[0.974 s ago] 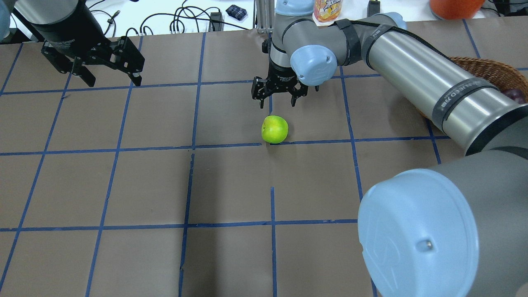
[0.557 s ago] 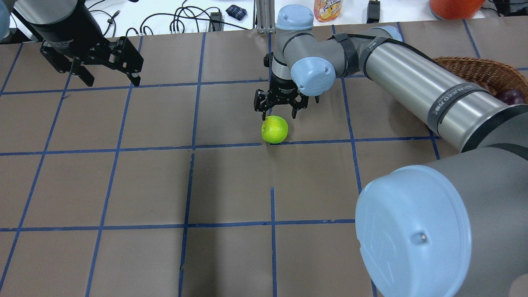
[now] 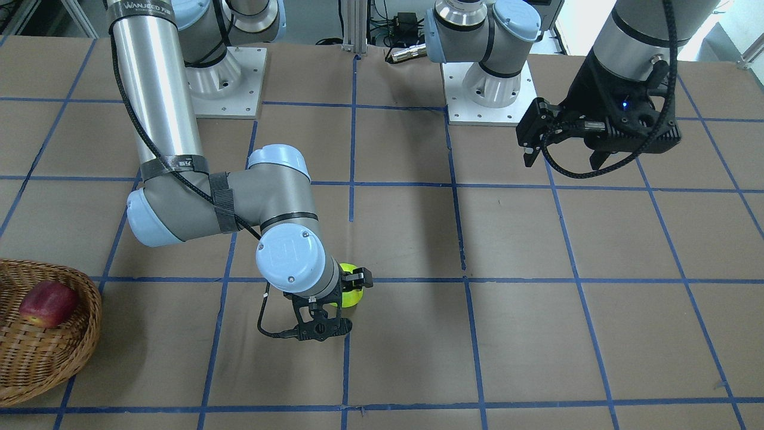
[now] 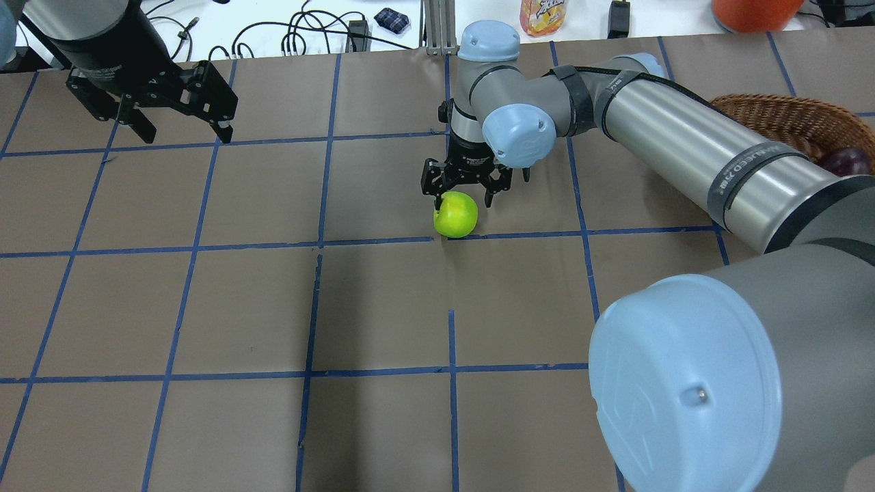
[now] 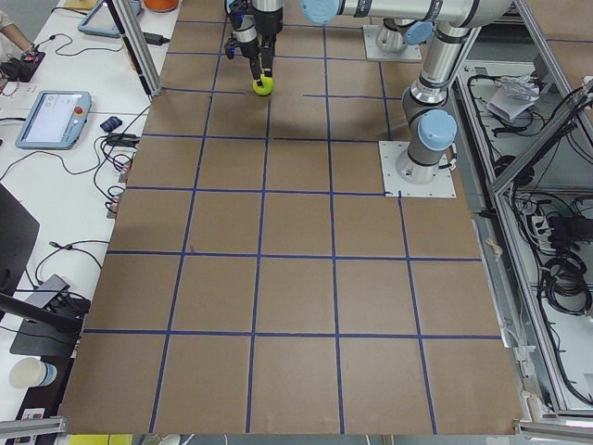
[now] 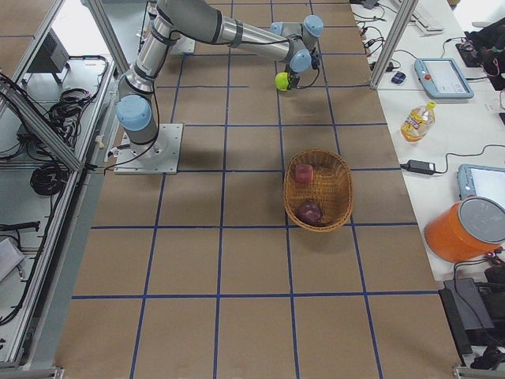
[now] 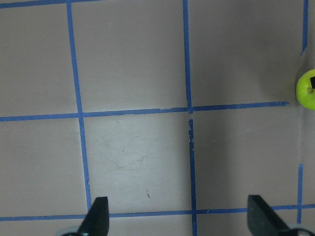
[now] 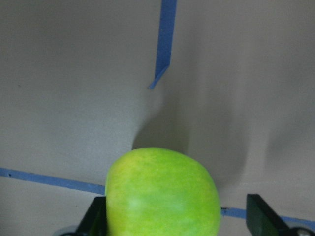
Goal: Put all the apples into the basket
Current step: 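Lower the right gripper and close it on the green apple, then carry the green apple to the basket and open the right gripper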
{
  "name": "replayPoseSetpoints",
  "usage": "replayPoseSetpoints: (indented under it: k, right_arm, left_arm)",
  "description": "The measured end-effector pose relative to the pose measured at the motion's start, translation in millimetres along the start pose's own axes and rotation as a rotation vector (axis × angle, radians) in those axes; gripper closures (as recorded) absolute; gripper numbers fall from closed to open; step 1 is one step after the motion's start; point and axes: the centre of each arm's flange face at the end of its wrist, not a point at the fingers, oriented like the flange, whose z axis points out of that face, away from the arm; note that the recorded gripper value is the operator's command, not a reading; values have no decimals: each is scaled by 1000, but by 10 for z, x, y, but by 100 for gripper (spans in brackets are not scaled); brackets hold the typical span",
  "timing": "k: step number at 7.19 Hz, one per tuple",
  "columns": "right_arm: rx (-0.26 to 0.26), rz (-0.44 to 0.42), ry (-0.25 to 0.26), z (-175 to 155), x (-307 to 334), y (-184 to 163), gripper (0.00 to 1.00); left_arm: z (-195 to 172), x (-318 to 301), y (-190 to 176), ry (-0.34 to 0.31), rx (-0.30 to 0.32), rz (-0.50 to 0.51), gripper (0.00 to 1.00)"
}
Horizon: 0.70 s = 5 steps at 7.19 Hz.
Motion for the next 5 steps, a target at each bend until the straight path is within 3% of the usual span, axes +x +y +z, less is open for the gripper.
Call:
replayPoseSetpoints:
  k: [1,2,4,5]
  right_arm:
    - [-12,11,1,57,13,28,84]
    - [-15,28,0,70,17,43,100]
    - [-3,49,0,-27,12,53,100]
    - [18,60,-1,-234,43,87,100]
  left_arm:
    - [0,3,-1,3,1,-1,0]
    - [-2,5,0,5,1,-3,0]
    - [-2,8,4,10,-2,-11,0]
    - [-3,6,5,11,-4,-14,0]
